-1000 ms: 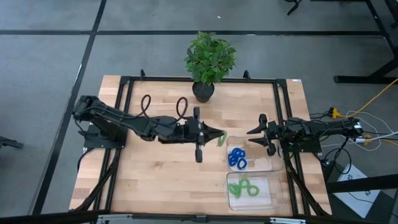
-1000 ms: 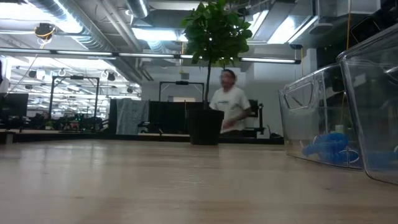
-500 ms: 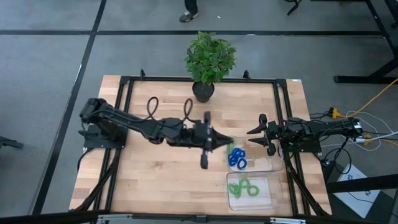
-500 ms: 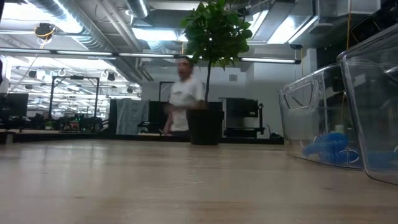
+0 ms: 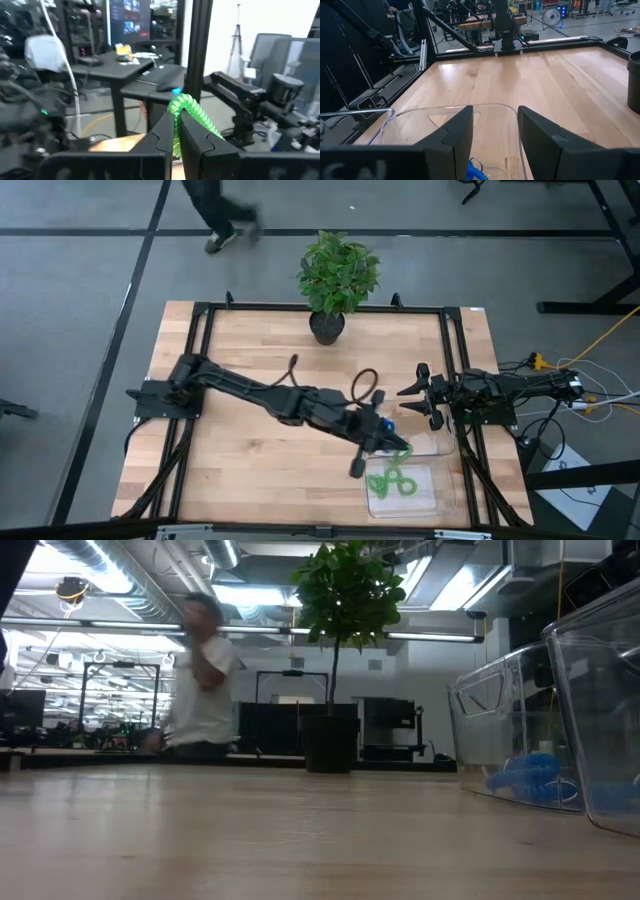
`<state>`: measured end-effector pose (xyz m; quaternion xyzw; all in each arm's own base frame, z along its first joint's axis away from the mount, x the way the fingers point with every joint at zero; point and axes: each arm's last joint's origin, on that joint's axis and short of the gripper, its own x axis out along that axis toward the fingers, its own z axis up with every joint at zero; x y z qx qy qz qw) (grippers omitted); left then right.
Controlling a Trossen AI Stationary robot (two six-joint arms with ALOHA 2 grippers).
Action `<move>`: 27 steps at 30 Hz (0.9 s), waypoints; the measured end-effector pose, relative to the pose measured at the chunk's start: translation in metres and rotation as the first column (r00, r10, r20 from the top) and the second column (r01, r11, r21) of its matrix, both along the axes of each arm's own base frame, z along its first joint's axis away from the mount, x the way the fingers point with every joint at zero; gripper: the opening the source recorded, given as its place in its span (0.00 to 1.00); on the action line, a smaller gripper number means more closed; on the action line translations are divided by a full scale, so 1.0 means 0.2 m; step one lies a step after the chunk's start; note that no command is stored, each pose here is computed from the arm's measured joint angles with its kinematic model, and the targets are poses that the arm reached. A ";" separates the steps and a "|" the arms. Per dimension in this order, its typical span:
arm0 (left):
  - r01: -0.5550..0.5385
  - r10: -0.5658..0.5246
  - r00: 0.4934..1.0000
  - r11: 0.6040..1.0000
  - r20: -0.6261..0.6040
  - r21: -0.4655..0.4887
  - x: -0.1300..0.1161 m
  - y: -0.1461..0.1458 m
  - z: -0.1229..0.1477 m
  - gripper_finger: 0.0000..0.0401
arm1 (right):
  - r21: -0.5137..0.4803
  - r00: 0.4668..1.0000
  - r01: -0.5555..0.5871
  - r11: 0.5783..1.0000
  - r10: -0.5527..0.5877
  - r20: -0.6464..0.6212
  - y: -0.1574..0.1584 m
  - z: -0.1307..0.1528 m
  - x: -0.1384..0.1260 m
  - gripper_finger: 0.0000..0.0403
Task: Sort spring keychains
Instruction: Put the green spring keychain in the bottom transparent bin
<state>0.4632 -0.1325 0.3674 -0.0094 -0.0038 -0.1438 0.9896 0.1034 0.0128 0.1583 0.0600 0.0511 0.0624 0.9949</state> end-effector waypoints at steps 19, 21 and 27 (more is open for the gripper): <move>0.089 -0.095 0.950 0.995 -0.297 -0.034 0.22 -0.17 -0.62 0.03 | 0.000 1.000 0.000 1.000 0.000 0.000 0.00 0.00 0.00 0.38; 0.092 -0.088 0.947 0.996 -0.308 -0.003 0.22 -0.18 -0.63 0.04 | 0.000 1.000 0.000 1.000 0.000 0.000 0.00 0.00 0.00 0.38; -0.008 0.062 0.948 0.986 -0.313 0.168 0.19 -0.21 -0.64 0.14 | 0.000 1.000 0.000 1.000 0.000 0.000 0.00 0.00 0.00 0.38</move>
